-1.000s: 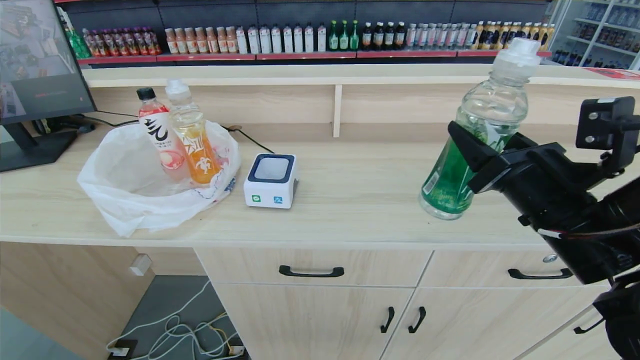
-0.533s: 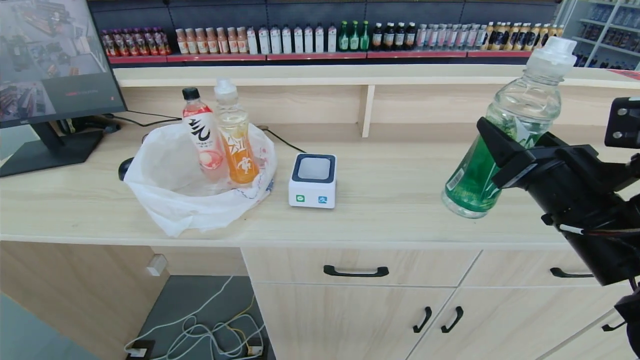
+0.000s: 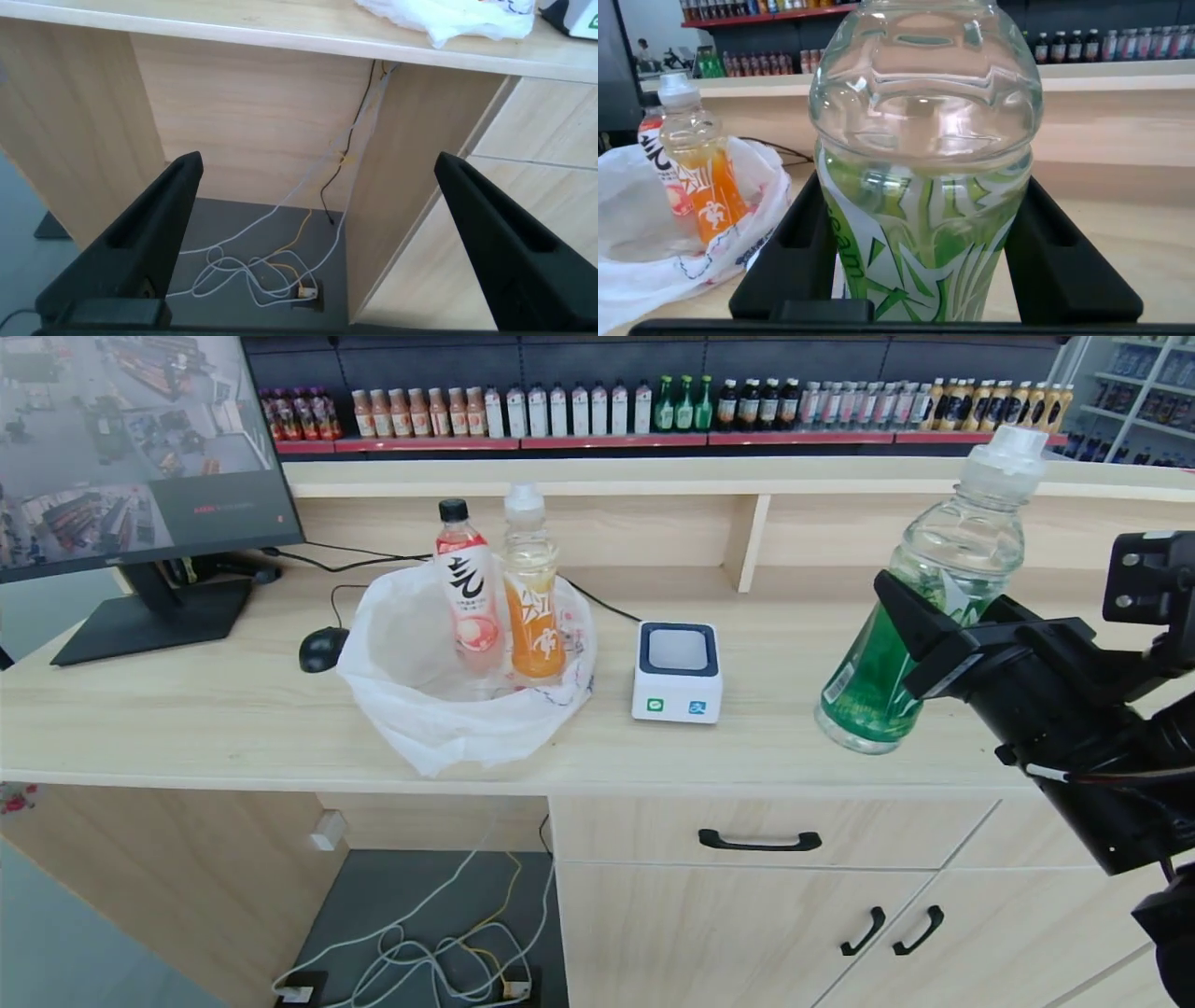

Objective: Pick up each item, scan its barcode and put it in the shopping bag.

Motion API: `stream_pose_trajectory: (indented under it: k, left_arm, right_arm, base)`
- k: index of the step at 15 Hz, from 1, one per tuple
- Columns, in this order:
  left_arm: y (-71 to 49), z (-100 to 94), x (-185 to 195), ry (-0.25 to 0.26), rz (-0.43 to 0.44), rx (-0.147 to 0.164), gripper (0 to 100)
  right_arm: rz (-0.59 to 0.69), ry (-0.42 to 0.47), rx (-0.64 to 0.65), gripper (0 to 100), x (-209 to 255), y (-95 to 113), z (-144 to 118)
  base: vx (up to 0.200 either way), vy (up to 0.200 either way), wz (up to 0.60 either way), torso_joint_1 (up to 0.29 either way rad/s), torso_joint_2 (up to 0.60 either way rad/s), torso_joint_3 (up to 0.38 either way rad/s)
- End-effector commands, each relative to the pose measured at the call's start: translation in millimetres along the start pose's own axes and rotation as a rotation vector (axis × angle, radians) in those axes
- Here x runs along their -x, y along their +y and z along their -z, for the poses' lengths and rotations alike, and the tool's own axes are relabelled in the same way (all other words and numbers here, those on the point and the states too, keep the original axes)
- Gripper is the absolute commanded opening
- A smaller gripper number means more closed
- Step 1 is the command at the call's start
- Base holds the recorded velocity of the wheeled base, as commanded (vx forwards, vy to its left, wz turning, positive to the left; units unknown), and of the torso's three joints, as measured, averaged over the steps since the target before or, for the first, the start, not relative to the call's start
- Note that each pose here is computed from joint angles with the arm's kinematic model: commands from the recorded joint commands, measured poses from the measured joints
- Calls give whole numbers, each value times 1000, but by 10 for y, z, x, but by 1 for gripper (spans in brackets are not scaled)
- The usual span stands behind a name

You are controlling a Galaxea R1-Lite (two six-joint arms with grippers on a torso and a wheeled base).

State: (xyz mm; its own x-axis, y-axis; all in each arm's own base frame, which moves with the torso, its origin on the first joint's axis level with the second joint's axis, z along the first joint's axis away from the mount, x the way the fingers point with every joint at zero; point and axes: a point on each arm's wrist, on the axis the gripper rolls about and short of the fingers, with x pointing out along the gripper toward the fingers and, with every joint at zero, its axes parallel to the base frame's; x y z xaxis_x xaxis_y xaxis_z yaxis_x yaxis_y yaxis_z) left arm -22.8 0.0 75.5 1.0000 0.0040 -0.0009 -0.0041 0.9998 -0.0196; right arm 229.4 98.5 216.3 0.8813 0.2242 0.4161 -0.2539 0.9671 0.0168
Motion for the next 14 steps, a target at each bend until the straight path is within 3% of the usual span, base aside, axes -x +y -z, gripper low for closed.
stream_pose_trajectory:
  k: [1,7,11,14]
  left_arm:
    - [0,1,0,1,-1,0,100]
    - [0,-3,1,-1,-1,0,100]
    - [0,1,0,1,-1,-9,100]
    - [0,1,0,1,-1,-9,100]
  right_arm:
    - [1,2,1,0,14,-4,1]
    - [-1,-16,-1,0,-61,15,-9]
    - [-4,2,5,0,-21,11,20]
    - [-81,-17,76,0,-106,62,33]
  base:
    - [0,200,0,2,2,2]
    - [0,200,0,-1,2,3]
    - [0,0,0,0,0,0]
    - [0,0,0,0,0,0]
